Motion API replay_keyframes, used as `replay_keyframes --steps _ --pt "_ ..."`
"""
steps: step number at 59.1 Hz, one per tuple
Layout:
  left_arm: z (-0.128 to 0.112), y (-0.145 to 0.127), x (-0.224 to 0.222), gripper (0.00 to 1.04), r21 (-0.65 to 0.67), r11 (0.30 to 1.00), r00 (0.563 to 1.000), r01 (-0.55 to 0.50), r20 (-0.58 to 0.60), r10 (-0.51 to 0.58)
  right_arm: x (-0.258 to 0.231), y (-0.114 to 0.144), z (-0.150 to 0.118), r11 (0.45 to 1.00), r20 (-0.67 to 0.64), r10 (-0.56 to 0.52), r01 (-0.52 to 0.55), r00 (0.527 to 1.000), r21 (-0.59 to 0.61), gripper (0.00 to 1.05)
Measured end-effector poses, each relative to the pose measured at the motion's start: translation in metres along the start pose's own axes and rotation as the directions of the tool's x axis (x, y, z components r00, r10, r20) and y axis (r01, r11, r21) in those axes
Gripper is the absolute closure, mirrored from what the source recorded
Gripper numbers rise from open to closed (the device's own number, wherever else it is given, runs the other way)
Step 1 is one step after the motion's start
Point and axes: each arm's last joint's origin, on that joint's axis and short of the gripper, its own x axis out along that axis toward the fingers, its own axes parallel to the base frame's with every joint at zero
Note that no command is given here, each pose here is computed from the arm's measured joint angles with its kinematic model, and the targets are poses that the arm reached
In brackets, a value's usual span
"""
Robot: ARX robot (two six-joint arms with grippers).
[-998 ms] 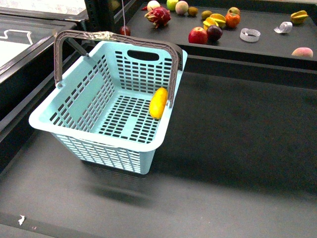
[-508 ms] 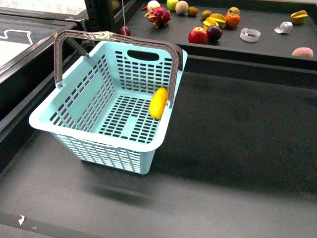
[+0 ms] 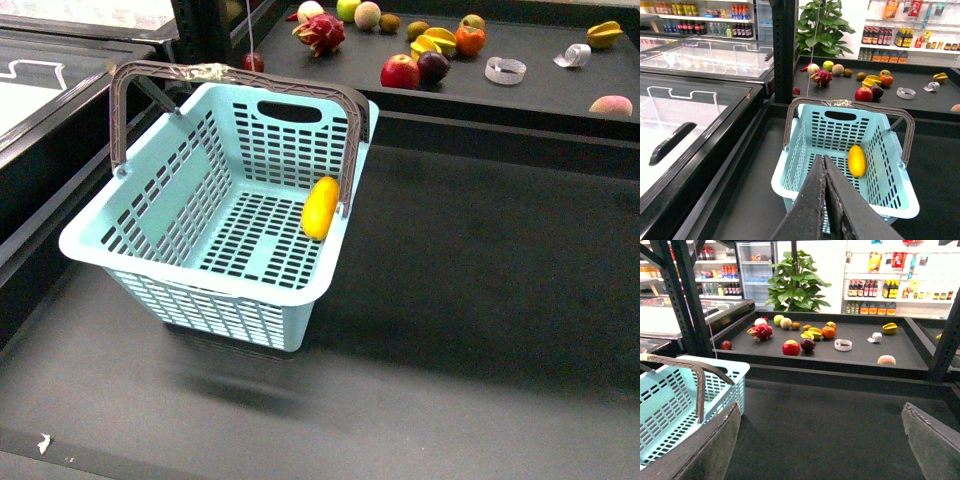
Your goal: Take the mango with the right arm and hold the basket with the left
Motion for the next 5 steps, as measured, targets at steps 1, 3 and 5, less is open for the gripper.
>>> replay_keyframes --steps 1,3,5 --pt "0.0 0.0 0.0 1.03 0.0 1.0 1.0 0.0 0.0 0.0 0.0 0.0 0.0 1.0 0.0 0.0 0.0 1.0 0.0 0.08" --pt "0.0 0.0 0.0 1.03 0.0 1.0 1.0 0.0 0.0 0.0 0.0 0.0 0.0 1.0 0.0 0.0 0.0 1.0 0.0 0.08" --pt "0.0 0.0 0.0 1.02 -0.001 1.0 1.0 0.0 0.0 0.0 0.0 0.0 0.0 1.0 0.0 0.0 0.0 1.0 0.0 0.08"
